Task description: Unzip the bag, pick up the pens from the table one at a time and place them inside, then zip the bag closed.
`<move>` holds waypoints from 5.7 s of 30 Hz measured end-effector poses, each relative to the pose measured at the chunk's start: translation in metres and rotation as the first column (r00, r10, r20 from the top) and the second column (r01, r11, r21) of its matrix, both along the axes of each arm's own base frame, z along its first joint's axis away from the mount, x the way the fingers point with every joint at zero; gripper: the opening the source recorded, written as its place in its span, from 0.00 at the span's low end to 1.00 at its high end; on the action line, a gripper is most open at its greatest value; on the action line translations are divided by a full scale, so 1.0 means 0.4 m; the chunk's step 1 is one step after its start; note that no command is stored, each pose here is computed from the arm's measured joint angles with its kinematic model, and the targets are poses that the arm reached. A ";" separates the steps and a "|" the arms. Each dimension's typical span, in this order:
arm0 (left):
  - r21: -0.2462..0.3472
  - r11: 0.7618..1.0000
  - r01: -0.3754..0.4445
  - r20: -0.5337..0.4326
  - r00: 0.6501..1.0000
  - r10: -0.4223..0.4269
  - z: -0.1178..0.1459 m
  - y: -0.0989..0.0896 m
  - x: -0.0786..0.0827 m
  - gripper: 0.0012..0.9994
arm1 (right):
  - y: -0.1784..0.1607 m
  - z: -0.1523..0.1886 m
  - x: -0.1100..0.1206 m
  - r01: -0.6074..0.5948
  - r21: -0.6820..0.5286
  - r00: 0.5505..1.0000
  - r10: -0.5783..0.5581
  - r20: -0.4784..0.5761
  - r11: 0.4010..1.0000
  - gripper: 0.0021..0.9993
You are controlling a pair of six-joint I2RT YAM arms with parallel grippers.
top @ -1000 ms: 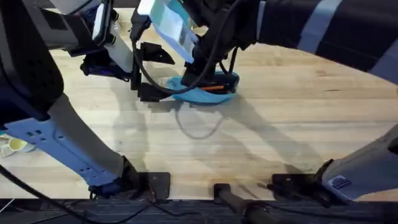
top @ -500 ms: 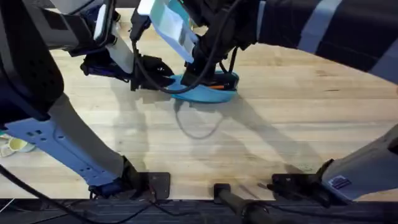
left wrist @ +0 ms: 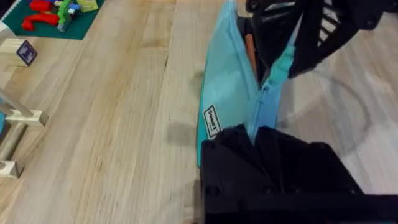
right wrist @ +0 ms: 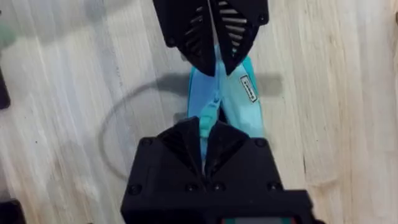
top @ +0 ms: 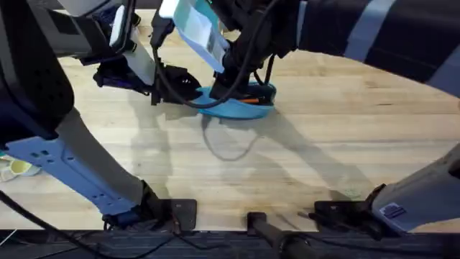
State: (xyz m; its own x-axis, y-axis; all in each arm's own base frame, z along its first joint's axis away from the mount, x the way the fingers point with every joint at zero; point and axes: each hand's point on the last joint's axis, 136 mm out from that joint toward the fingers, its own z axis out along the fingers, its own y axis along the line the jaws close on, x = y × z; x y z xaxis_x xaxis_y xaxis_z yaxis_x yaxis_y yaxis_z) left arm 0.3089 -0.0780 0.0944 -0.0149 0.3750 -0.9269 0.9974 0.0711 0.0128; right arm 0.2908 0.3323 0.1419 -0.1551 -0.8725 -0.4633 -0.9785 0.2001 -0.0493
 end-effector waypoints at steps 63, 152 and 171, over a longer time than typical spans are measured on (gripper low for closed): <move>0.011 1.000 0.004 -0.018 1.000 -0.004 -0.004 -0.002 -0.004 0.04 | -0.278 -0.058 -0.012 0.144 -0.347 0.973 -0.197 -0.120 0.927 0.03; 0.011 1.000 0.004 -0.021 1.000 -0.004 -0.005 -0.001 -0.005 0.04 | -0.284 0.217 -0.028 0.717 0.142 0.619 -0.529 -0.581 0.683 1.00; 0.011 1.000 0.004 -0.021 1.000 -0.004 -0.005 -0.001 -0.005 0.04 | -0.232 0.186 -0.046 0.739 0.157 0.533 -0.426 -0.731 0.655 1.00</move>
